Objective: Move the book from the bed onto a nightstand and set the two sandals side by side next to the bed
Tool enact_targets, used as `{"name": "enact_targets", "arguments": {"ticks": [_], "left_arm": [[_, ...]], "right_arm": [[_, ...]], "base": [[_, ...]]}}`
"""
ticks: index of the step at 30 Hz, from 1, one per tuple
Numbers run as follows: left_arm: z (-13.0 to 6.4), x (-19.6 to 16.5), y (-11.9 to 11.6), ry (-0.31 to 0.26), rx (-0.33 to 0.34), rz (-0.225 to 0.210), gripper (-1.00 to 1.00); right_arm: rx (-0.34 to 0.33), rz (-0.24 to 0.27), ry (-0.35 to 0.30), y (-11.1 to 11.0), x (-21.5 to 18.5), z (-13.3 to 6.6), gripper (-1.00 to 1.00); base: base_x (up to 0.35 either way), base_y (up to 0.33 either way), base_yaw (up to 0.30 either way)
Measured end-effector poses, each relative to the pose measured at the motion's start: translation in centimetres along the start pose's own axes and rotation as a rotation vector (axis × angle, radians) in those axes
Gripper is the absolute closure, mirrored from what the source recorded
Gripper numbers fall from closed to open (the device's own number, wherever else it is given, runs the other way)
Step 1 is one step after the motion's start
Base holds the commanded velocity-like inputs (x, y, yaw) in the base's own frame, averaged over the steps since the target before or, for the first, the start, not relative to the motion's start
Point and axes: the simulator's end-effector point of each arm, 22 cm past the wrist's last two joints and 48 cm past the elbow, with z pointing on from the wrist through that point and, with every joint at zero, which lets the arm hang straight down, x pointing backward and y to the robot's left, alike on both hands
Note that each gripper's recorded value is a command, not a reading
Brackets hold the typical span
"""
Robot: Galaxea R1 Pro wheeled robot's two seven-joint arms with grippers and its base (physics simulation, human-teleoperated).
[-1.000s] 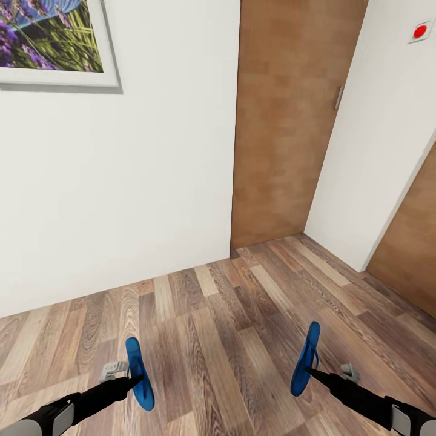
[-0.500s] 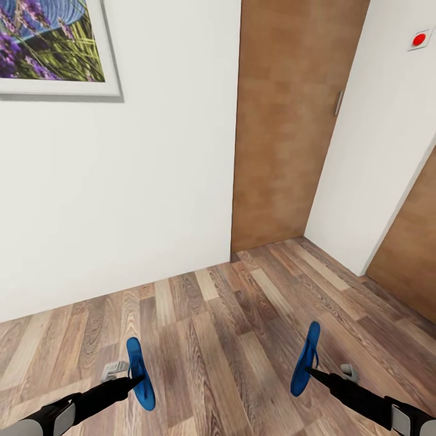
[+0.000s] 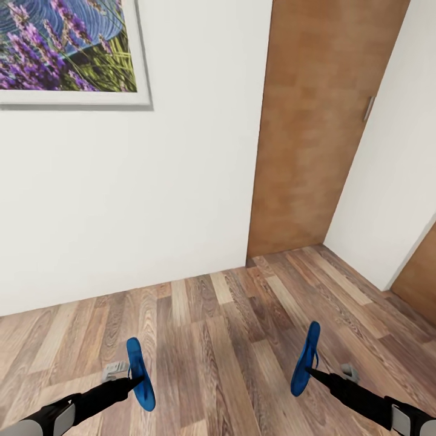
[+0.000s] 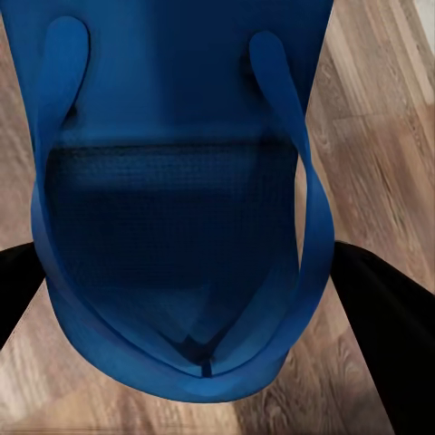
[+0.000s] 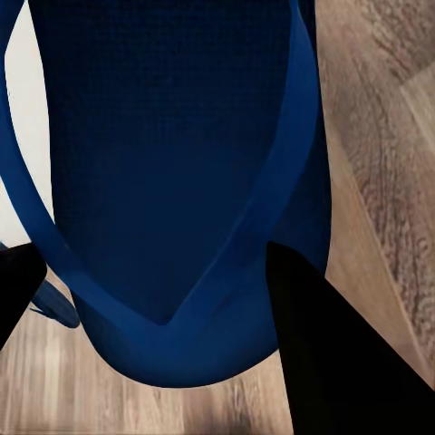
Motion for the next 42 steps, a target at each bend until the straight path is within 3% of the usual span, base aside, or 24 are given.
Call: {"name": "enact_targets", "arguments": {"ticks": [14, 26, 42], "left_arm": [[-1.5, -2.1, -1.7, 0.001, 0.000, 0.000, 1.00], [-1.5, -2.1, -1.7, 0.001, 0.000, 0.000, 1.00], [-1.5, -2.1, -1.7, 0.003, 0.000, 0.001, 1.00]], "right_arm": [[0.000, 0.000, 0.000, 2.4, -1.7, -1.0, 1.00], [0.001, 0.000, 0.002, 2.3, -1.7, -1.0, 1.00], [0.001, -0.001, 0.003, 2.3, -1.7, -1.0, 1.00]], "base": [[0.000, 0.000, 0.005], [0.000, 0.000, 0.008], [0.000, 0.000, 0.255]]}}
